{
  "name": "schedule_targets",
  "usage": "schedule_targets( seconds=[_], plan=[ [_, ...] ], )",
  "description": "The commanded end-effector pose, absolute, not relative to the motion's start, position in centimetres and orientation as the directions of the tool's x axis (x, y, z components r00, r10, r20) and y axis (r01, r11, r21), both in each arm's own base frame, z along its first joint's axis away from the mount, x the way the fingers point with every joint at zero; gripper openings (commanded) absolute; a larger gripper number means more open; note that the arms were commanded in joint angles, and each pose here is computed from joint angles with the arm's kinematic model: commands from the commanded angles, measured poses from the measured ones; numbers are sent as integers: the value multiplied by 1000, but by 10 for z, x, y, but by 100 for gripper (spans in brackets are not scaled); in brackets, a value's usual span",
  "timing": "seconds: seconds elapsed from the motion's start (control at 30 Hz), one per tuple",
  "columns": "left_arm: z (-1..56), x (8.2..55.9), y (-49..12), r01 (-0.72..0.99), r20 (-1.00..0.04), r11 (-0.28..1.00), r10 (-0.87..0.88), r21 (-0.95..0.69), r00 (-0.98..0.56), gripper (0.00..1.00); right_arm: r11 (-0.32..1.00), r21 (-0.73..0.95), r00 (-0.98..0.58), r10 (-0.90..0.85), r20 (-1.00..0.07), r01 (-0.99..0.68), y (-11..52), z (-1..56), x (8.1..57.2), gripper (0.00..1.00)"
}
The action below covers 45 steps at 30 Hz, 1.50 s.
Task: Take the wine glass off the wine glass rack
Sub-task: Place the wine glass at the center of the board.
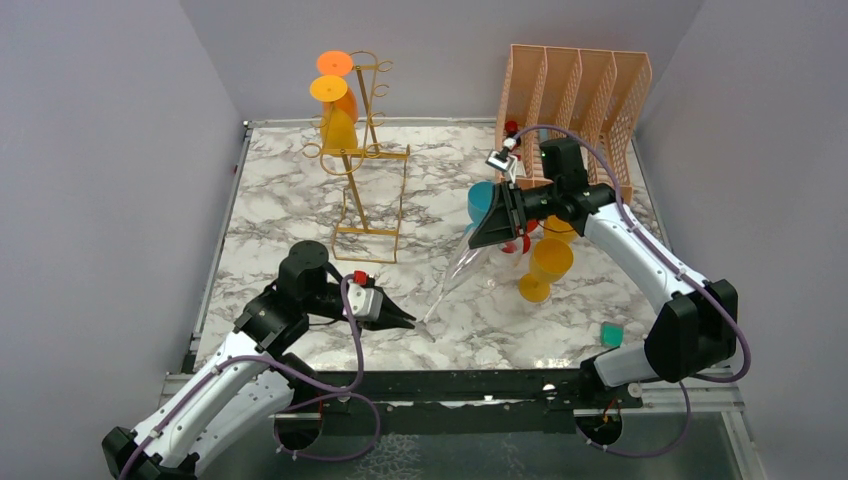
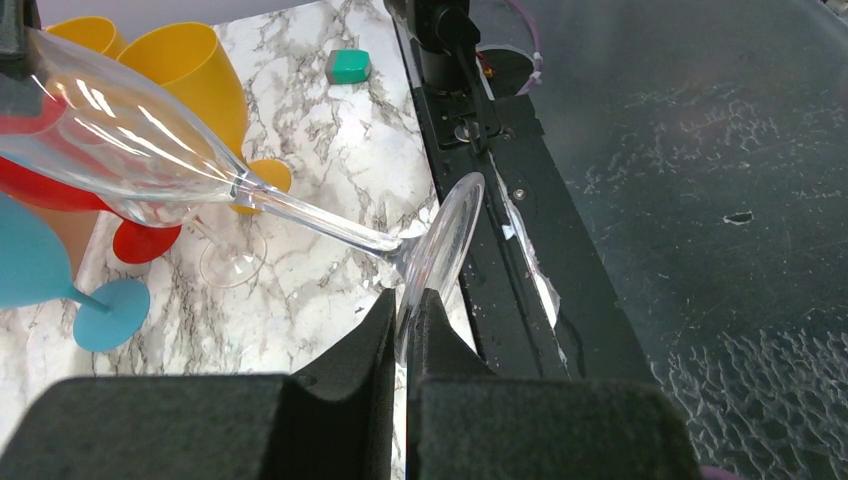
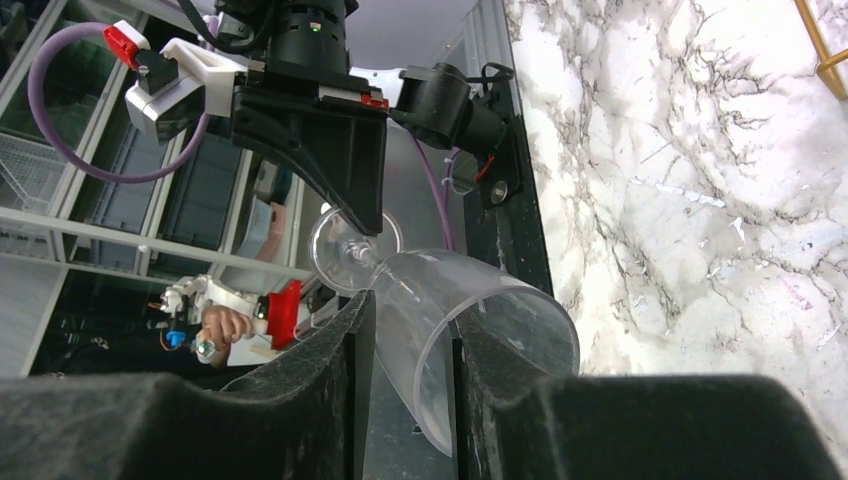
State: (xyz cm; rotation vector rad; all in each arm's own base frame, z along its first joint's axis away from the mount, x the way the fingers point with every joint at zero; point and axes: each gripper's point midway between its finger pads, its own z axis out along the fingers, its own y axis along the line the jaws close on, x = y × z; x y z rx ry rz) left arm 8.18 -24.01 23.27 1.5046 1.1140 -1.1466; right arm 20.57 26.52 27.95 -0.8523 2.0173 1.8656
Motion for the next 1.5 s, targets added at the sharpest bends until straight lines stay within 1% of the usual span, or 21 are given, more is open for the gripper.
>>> schedule_targets(
  seconds=[0.0,0.1,0.2,0.27,0.37,0.43,0.67,0.73,0.8,0.83,0.93,1.27,1.47],
  plan=[
    [235,133,-239,967,-953,48,189,249,236,0,-119,871,-810,-325,-488,-477,264,292,166,34],
    [235,135,-238,964,-951,65,192,257,241,0,-136,868,-804,-332,-493,-477,264,294,162,34],
    [234,137,-237,964,-952,73,192,255,238,0,-141,868,-802,-336,-495,-476,264,293,159,24],
    [233,136,-238,966,-954,71,190,249,232,0,-145,863,-797,-334,-503,-484,263,294,158,14],
    [233,134,-238,968,-956,67,185,243,227,0,-135,854,-792,-324,-518,-503,264,294,159,2],
    [235,133,-238,969,-958,64,179,240,226,0,-106,847,-792,-310,-526,-521,265,293,163,1],
    [236,125,-236,971,-962,57,161,230,219,0,-100,839,-791,-291,-539,-535,266,299,163,1],
    [236,125,-235,972,-964,63,161,225,213,7,-91,833,-788,-281,-548,-546,267,303,165,1],
    [236,125,-234,973,-965,76,161,219,205,22,-74,822,-783,-266,-562,-565,267,306,167,1],
    [236,125,-233,973,-966,82,160,216,201,27,-62,818,-782,-257,-567,-573,268,307,169,1],
    [236,122,-231,974,-969,93,154,207,191,36,-28,807,-781,-237,-578,-590,269,306,173,1],
    [238,111,-227,980,-978,90,130,176,164,54,79,779,-775,-203,-598,-622,268,300,185,1],
    [234,107,-225,984,-980,81,138,156,144,61,126,753,-760,-192,-621,-646,266,299,189,1]
  ],
)
